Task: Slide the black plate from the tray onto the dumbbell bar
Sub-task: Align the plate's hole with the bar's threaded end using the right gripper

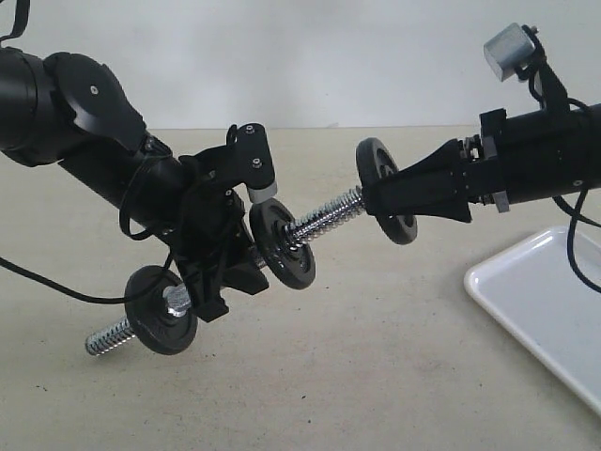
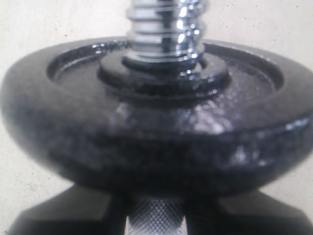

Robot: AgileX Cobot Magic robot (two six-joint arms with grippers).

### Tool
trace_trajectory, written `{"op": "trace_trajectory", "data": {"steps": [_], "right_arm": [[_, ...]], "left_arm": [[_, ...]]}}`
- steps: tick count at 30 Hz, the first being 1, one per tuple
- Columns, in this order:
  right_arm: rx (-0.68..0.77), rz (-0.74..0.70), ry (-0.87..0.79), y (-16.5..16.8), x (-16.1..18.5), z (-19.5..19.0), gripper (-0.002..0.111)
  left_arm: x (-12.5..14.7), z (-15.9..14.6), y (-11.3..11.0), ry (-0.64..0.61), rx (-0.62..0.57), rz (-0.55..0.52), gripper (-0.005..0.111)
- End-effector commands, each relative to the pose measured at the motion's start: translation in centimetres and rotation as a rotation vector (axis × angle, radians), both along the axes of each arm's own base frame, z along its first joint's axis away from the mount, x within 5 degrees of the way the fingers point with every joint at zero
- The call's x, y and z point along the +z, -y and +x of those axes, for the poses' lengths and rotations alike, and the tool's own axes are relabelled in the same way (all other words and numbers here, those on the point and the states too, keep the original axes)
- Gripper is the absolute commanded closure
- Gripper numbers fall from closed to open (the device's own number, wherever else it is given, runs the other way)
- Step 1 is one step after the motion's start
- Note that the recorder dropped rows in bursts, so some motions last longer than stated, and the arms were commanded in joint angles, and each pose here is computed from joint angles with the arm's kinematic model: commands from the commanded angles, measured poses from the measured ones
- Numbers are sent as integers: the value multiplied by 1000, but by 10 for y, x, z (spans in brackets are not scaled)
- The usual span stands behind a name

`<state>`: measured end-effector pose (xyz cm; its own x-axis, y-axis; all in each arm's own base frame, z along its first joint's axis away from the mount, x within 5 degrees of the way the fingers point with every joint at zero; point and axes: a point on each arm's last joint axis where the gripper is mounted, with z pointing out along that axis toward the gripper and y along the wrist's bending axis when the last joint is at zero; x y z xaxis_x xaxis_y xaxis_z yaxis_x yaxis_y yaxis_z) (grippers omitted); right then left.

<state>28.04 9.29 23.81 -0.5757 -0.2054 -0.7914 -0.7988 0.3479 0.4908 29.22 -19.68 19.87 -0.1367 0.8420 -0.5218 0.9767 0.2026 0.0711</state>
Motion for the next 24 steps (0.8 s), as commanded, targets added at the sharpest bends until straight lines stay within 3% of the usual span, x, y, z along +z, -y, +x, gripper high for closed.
{"op": "trace_trajectory", "data": {"steps": [1, 11, 24], "right_arm": [[-10, 71, 15, -3, 11, 2, 108], [-71, 66, 54, -2, 11, 8, 108], [-27, 103, 34, -4, 14, 4, 108]], "left_arm": [[29, 2, 5, 56, 55, -105, 102], [29, 1, 6, 37, 55, -115, 102], [29, 1, 6, 45, 50, -113, 102]]}}
